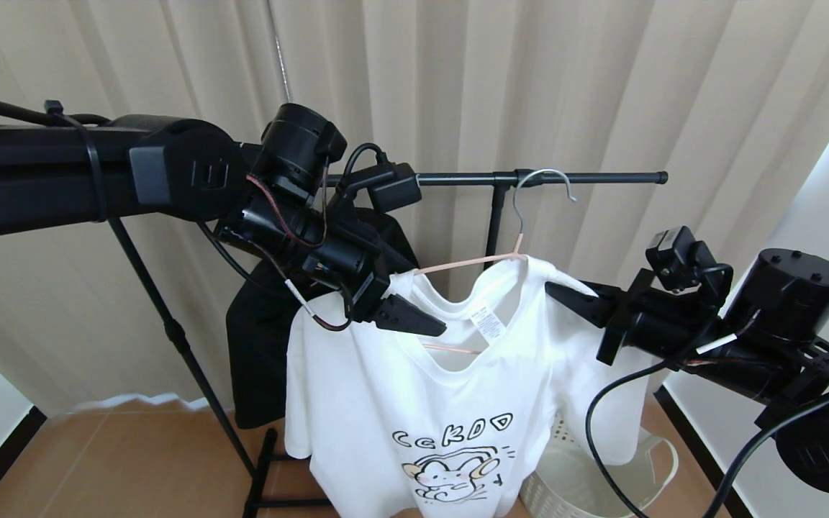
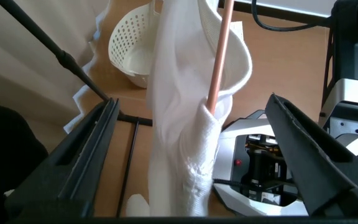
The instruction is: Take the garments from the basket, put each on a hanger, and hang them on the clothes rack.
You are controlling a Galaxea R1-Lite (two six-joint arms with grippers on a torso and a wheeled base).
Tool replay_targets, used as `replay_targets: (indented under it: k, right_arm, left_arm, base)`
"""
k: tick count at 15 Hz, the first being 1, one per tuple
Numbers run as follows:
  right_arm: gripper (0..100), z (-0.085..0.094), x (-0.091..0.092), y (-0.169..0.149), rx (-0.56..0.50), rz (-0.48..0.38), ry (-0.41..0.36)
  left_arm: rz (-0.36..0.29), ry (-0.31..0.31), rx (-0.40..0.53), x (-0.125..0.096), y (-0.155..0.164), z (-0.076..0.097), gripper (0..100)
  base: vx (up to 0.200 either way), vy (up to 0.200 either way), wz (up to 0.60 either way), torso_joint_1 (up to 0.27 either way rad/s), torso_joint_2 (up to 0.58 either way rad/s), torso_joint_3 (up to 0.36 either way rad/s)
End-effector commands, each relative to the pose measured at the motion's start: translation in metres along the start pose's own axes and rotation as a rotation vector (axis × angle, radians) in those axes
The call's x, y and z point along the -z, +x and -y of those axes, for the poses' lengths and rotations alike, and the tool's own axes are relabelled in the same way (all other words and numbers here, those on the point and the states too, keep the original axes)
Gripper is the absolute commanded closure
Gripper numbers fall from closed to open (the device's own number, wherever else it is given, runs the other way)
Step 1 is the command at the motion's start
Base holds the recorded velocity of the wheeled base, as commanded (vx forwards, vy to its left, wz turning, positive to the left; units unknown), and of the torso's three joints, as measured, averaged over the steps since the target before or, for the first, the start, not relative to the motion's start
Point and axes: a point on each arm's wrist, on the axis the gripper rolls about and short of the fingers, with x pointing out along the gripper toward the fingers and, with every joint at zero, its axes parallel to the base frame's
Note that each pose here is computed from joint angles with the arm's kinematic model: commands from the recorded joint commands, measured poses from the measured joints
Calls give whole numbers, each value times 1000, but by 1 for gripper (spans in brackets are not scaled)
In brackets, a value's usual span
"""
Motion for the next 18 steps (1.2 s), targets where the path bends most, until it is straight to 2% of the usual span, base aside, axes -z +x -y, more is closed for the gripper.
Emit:
replay_targets:
  k: [1,9,10,18]
  right_arm:
    - [100,0,-1,0,0,4,-2]
    - [100,1,-4,0,2,15,-8]
    - [100,1,-4,0,2,15,-8]
    - [100,0,-5,-1,3,31,-20]
  left_arm:
    - [-3,0,6,0,2,0,0]
    - [-11,2,10,0,4,3,0]
    - [-11,2,10,0,4,3,100]
    - [-7,4,2,-1,-1,5,100]
  base:
    - [0,0,0,0,0,0]
    - [0,0,0,0,0,0]
    - [0,0,0,0,0,0]
    - [0,0,0,0,0,0]
